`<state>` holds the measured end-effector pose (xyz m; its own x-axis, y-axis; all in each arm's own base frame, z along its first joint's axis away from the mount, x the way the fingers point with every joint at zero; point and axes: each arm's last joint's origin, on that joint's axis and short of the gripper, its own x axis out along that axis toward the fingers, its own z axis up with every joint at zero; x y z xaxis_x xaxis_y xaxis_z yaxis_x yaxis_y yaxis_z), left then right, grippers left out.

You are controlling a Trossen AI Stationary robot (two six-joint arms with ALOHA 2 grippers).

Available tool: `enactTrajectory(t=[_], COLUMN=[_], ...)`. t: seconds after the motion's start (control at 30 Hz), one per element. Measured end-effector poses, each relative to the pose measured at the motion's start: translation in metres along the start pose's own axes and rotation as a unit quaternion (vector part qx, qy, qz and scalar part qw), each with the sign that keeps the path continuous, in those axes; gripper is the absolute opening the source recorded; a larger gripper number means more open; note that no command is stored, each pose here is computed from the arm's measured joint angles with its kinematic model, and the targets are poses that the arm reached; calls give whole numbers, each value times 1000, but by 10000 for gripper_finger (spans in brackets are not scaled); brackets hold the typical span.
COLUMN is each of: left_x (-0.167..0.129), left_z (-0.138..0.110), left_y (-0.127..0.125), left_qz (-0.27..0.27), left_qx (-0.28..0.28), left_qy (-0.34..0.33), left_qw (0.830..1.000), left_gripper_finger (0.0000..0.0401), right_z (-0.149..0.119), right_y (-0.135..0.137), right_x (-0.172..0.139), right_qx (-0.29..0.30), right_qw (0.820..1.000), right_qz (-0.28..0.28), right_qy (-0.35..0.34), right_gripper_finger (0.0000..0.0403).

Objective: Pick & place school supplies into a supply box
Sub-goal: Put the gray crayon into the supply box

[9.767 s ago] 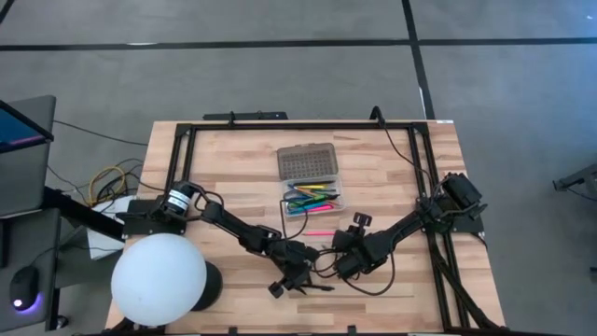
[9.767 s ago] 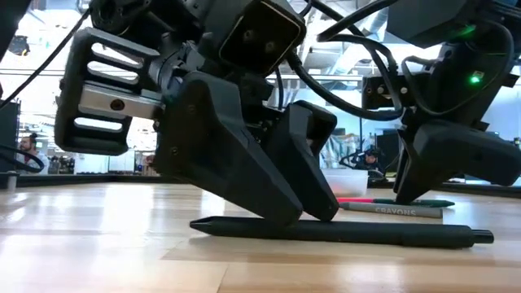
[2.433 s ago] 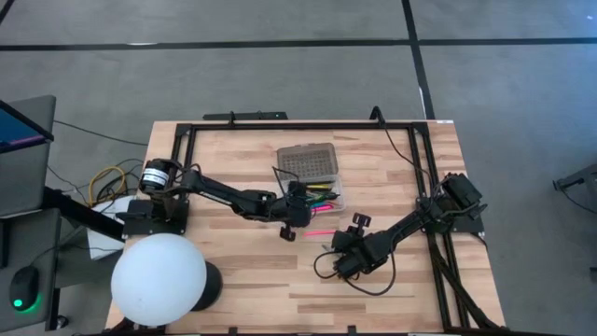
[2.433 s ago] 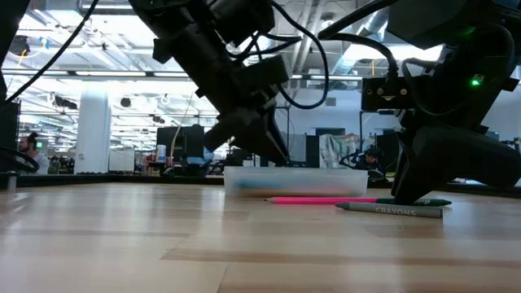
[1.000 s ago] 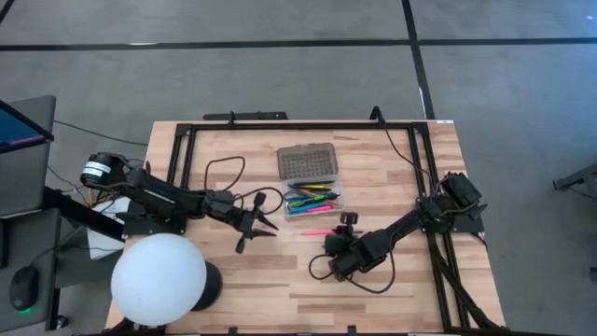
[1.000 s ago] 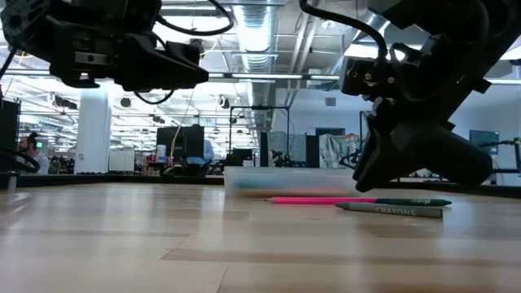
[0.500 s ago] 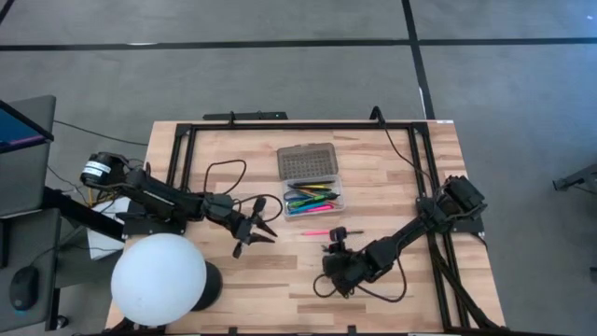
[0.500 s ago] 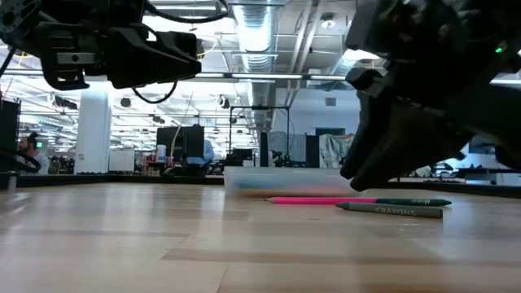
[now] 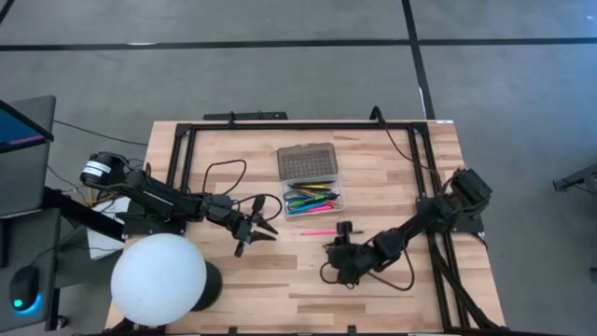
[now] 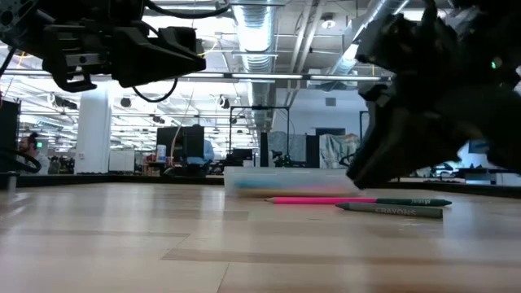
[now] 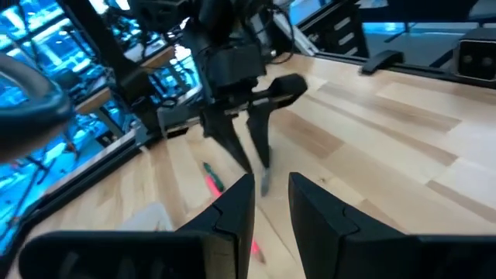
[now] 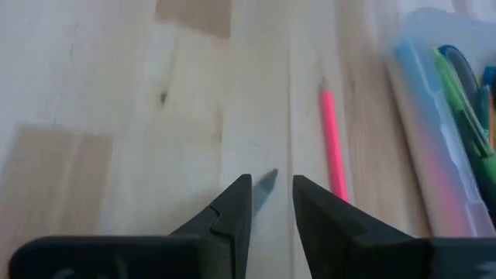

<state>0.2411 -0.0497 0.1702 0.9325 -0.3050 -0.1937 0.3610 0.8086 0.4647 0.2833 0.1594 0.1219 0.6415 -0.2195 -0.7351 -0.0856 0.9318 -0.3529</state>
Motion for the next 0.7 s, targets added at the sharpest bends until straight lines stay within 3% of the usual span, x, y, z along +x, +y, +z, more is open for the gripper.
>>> enactTrajectory(t=[0.3, 0.7], left_x=[0, 0], left_z=[-1, -1], left_y=[0, 0], left_qz=[9, 12], left_qx=[-15, -18], left_qy=[9, 12], left_qw=[1000, 1000], left_gripper_finger=[75, 75], right_z=[-14, -14], right_y=[-10, 3], right_x=[-11, -16], right_qx=[165, 174], right_qw=[986, 984], right_qz=[4, 21], right_qy=[2, -15], right_gripper_finger=[90, 90])
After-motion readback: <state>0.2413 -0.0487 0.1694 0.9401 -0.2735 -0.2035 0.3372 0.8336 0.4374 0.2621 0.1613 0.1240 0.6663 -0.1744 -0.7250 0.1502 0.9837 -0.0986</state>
